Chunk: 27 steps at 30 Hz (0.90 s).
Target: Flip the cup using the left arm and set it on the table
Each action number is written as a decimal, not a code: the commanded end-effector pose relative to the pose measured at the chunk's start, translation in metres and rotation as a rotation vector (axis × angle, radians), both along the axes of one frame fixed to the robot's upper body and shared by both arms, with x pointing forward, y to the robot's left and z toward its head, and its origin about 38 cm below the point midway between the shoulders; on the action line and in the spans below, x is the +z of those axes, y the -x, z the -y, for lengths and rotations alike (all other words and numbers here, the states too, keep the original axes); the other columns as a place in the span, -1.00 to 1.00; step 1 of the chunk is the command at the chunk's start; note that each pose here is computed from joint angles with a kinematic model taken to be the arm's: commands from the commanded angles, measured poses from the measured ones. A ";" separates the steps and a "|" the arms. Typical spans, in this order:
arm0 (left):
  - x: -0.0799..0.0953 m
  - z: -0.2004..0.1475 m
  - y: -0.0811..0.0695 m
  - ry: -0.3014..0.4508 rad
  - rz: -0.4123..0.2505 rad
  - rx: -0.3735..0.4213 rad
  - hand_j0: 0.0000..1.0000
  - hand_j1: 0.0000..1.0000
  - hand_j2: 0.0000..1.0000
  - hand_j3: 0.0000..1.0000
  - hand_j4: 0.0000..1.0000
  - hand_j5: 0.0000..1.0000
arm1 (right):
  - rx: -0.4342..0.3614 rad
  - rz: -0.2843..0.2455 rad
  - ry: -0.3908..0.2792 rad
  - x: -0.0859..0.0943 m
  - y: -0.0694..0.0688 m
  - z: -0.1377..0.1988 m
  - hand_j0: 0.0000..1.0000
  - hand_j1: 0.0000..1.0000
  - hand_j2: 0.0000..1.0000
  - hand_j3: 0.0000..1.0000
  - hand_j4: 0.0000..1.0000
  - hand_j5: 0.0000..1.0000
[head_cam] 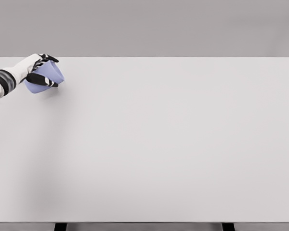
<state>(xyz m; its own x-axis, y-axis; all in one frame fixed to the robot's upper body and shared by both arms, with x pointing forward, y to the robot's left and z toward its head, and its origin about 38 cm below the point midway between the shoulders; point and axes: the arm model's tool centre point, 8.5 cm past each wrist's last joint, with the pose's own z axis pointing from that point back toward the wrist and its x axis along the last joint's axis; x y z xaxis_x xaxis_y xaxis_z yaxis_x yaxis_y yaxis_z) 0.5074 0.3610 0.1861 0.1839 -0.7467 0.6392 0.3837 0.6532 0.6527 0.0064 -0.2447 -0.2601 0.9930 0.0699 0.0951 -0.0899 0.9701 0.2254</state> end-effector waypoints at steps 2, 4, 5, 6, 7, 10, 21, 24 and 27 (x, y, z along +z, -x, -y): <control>0.018 -0.014 0.007 0.069 0.047 -0.075 0.38 0.38 0.38 0.38 0.38 0.38 | 0.000 0.000 0.000 0.000 0.000 0.000 1.00 1.00 1.00 1.00 1.00 1.00; 0.027 -0.025 0.013 0.128 0.050 -0.126 0.39 0.39 0.39 0.39 0.39 0.39 | 0.000 0.000 0.000 0.000 0.000 0.000 1.00 1.00 1.00 1.00 1.00 1.00; 0.031 -0.028 0.016 0.155 0.054 -0.148 0.39 0.39 0.39 0.39 0.39 0.39 | 0.000 0.000 0.000 0.000 0.000 0.000 1.00 1.00 1.00 1.00 1.00 1.00; 0.032 -0.028 0.017 0.170 0.050 -0.162 0.39 0.39 0.39 0.39 0.39 0.39 | 0.000 0.000 0.000 0.000 0.000 0.000 1.00 1.00 1.00 1.00 1.00 1.00; 0.032 -0.026 0.019 0.189 0.039 -0.192 0.41 0.41 0.41 0.41 0.41 0.41 | 0.000 0.000 0.000 0.000 0.000 0.000 1.00 1.00 1.00 1.00 1.00 1.00; 0.026 -0.018 0.029 0.305 -0.013 -0.301 0.43 0.43 0.43 0.43 0.43 0.43 | 0.000 0.000 0.000 0.000 0.000 0.000 1.00 1.00 1.00 1.00 1.00 1.00; 0.042 -0.012 0.044 0.654 -0.063 -0.413 0.47 0.47 0.47 0.47 0.47 0.47 | 0.000 0.000 0.000 0.000 0.000 0.000 1.00 1.00 1.00 1.00 1.00 1.00; 0.037 0.008 0.036 0.730 -0.075 -0.423 0.48 0.48 0.48 0.48 0.48 0.48 | 0.000 0.000 0.000 0.000 0.000 0.000 1.00 1.00 1.00 1.00 1.00 1.00; 0.024 0.025 0.037 0.794 -0.099 -0.440 0.49 0.49 0.49 0.49 0.49 0.49 | 0.000 0.000 0.000 0.000 0.000 0.000 1.00 1.00 1.00 1.00 1.00 1.00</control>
